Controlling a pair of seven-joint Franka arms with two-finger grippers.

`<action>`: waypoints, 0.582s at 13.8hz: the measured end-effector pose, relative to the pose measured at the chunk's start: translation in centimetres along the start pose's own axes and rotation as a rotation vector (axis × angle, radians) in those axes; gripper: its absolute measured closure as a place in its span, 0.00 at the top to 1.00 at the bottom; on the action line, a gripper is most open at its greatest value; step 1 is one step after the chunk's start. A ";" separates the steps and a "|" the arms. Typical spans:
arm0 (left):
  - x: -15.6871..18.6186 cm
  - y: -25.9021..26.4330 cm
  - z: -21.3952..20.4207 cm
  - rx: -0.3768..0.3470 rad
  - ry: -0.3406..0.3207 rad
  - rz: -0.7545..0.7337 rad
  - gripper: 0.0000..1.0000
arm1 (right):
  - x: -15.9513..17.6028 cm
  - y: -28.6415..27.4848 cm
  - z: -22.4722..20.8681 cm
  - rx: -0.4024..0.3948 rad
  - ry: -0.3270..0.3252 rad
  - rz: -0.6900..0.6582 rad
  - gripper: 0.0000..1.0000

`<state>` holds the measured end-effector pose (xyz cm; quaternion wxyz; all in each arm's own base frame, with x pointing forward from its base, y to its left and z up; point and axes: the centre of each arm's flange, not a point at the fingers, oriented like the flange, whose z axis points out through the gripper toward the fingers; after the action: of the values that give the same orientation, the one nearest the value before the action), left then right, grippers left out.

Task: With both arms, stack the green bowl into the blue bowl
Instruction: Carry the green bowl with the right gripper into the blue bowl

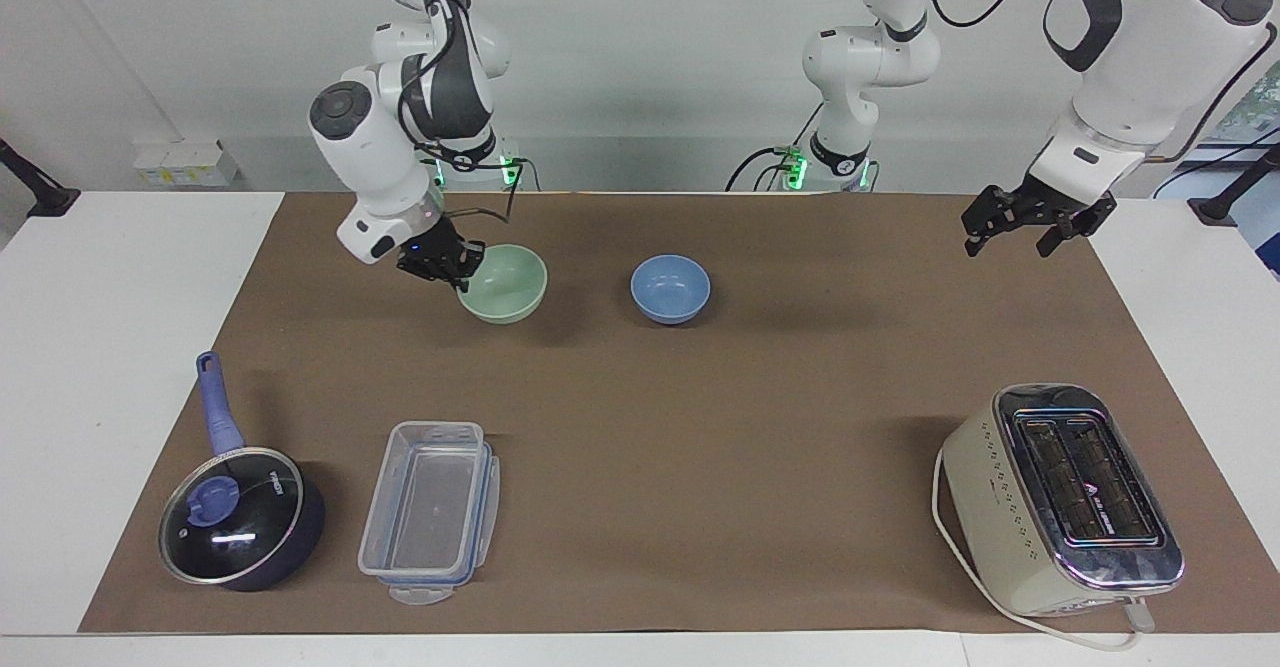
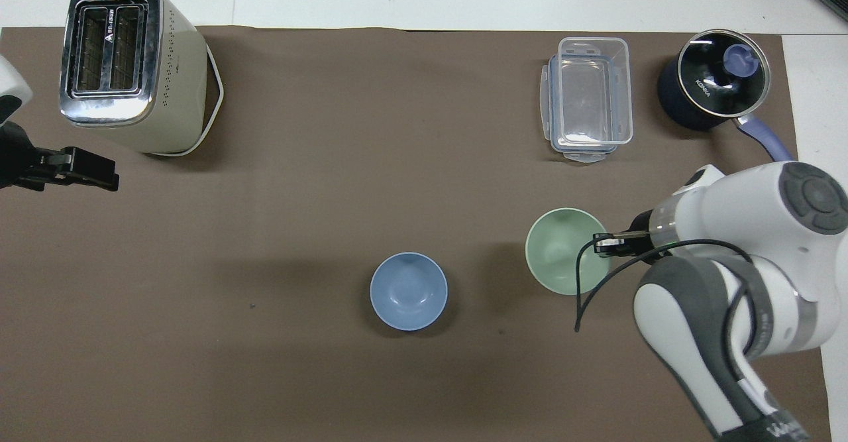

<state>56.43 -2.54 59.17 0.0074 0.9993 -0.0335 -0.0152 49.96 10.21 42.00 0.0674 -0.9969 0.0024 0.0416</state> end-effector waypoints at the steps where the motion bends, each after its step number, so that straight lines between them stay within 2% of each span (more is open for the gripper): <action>1: 0.0 0.0 0.0 0.000 0.000 0.000 1.00 | -0.5 -2.4 0.3 -0.002 -0.003 0.013 0.04; 5: 0.0 0.0 0.0 0.000 0.000 0.000 1.00 | -3.3 -12.2 1.1 0.003 0.038 0.050 0.04; 8: 0.0 0.0 0.0 0.000 0.000 0.000 1.00 | -4.9 -16.6 2.3 0.020 0.051 0.047 0.04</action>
<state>56.43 -2.54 59.17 0.0074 0.9993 -0.0335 -0.0152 45.03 26.97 42.32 0.0766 -0.9965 0.0280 0.0178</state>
